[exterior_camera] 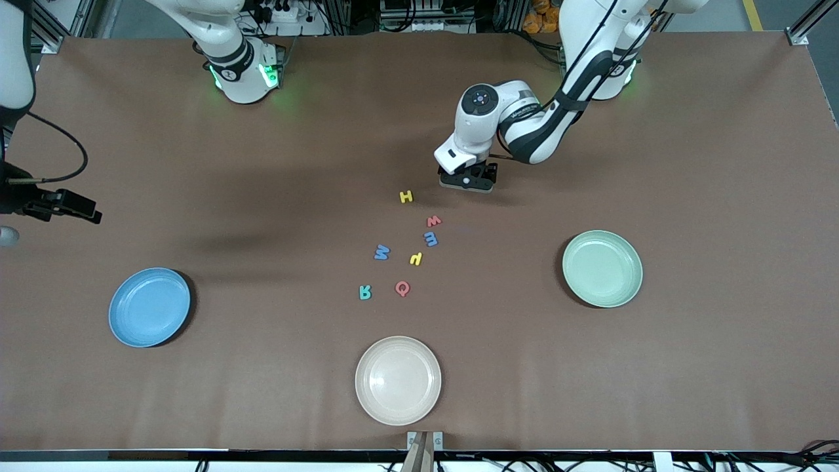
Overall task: Sort uppercase to blue plate, lowercase to green plate
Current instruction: 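Grasp the blue '6' letter with the left gripper while the right gripper moves out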
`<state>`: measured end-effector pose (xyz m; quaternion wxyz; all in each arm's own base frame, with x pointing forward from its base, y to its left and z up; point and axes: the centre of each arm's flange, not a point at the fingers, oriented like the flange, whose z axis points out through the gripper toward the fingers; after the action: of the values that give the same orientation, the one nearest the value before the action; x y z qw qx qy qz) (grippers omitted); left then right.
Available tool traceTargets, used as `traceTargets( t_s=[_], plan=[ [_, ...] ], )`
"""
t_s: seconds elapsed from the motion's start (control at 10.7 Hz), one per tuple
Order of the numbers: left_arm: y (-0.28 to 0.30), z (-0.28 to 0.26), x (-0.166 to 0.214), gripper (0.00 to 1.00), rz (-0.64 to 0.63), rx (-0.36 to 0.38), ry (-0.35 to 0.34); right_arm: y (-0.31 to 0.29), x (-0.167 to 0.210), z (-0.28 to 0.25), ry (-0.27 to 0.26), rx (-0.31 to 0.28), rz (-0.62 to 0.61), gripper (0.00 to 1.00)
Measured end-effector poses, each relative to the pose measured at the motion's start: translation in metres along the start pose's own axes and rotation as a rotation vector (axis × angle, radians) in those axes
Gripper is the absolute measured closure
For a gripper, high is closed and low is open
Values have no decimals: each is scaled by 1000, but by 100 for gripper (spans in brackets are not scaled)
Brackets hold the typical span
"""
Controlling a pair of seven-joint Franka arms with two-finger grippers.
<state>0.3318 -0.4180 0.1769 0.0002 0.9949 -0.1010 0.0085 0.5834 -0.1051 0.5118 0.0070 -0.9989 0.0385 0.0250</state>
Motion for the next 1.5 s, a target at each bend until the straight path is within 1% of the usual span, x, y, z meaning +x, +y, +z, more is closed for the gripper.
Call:
traceTargets(
  t_s=[0.19,0.47,0.56,0.65,0.75,0.84,1.03,1.12,1.31,1.4,1.5],
  plan=[
    [0,10,-5,3,7,19,5,6,6,22,-39,7,2,0],
    [0,14,-7,7,5,23,3,6,9,55,-127,19,1,0],
    [0,14,-7,7,5,22,3,12,8,59,-146,23,10,0],
    [1,13,-6,14,6,18,6,20,7,64,-158,27,24,0],
    [1,13,-6,15,6,15,7,27,8,70,-167,33,31,0],
    [2,12,-6,21,6,13,8,28,9,76,-175,37,32,0],
    [2,11,-5,27,6,12,11,22,12,87,-191,43,22,0],
    [2,11,-5,27,6,12,12,17,14,92,-199,49,14,0],
    [2,10,-5,33,6,12,13,5,19,98,-192,70,4,0],
    [2,10,-5,33,5,12,14,4,21,98,-182,74,3,0],
    [2,9,-4,37,5,12,15,3,22,99,-178,77,4,0]
  ],
)
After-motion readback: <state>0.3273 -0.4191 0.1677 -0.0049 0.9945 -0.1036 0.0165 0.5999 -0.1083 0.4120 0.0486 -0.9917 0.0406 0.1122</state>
